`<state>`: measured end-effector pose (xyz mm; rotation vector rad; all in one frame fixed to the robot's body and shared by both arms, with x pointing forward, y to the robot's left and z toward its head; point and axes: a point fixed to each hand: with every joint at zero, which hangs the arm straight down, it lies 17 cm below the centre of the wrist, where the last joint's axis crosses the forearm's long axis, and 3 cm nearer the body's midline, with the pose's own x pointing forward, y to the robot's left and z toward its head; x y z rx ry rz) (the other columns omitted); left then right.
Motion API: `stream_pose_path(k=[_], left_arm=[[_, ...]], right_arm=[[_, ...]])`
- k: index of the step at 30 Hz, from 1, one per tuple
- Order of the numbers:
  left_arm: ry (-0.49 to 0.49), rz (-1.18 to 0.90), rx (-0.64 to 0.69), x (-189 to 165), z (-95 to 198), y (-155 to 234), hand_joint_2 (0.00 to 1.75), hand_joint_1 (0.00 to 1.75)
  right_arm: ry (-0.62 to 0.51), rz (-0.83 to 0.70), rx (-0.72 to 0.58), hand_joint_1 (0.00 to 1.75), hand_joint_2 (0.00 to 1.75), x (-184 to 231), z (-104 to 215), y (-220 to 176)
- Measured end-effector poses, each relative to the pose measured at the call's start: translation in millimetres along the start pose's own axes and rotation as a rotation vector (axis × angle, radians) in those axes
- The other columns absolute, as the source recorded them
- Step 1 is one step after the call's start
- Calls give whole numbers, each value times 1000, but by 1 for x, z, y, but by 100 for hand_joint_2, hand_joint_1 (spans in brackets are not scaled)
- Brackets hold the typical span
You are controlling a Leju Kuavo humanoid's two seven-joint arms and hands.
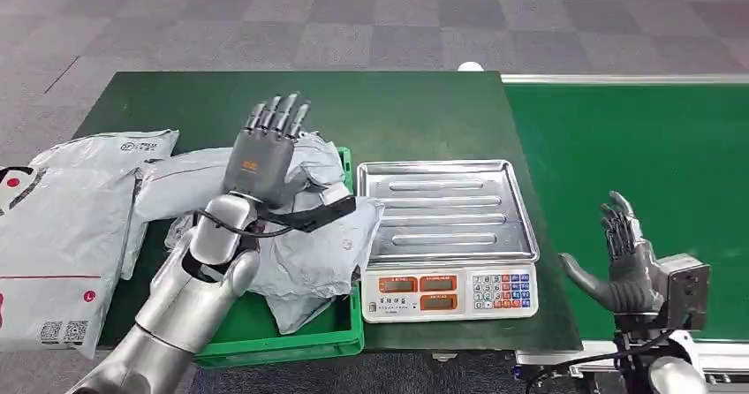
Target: Moved the parcel from conveyor to table for the left to box.
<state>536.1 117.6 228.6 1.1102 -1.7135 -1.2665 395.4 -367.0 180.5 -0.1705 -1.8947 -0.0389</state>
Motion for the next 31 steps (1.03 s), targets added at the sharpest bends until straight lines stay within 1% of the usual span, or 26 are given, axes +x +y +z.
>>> stream_pose_path(k=[3,5,6,8,9,10,11,12,14,16,18,19,21,22,24,28,30,31], left_arm=[[-68,136,-104,19,4,-22,175,0],[-118,253,-168,33,9,-32,175,0],[-161,342,-216,44,12,-37,175,0],[-311,666,-368,79,24,-37,175,0],[-416,887,-428,101,32,-20,175,0],[-495,1040,-438,114,33,1,175,0],[-536,1161,-412,118,29,22,175,0],[-545,1220,-384,116,24,34,175,0],[-549,1208,-379,115,19,38,175,0],[-588,1266,-406,118,24,42,175,0],[-636,1377,-407,127,25,57,175,0],[-644,1420,-394,131,22,64,175,0],[-619,1476,-370,137,11,70,175,0],[-596,1504,-355,140,5,72,0,0],[-519,1557,-310,142,-15,73,0,0],[-298,1624,-197,135,-57,66,0,0],[-224,1646,-177,132,-66,57,0,0],[-211,1650,-186,135,-67,53,0,0]], right_arm=[[-1,1,7,0,175,0,0,0],[-2,4,20,0,175,1,-2,2],[2,9,41,0,175,0,-6,7],[13,15,91,0,175,-6,-34,25],[10,11,101,0,175,-7,-51,35],[3,5,113,0,175,-6,-66,46],[-1,-2,125,0,175,-6,-77,56],[-1,-9,134,0,175,-6,-83,63],[1,-25,158,0,175,-6,-91,76],[1,-48,184,0,175,-5,-95,87],[-5,-61,214,0,175,-1,-98,101],[-9,-67,227,0,175,1,-100,109],[-21,-81,253,0,175,7,-103,125],[-31,-89,265,0,175,9,-105,133],[-48,-101,275,0,175,14,-116,147],[-62,-108,283,0,175,23,-136,175],[-53,-94,293,0,175,21,-137,189],[-48,-89,299,0,175,19,-137,194]])
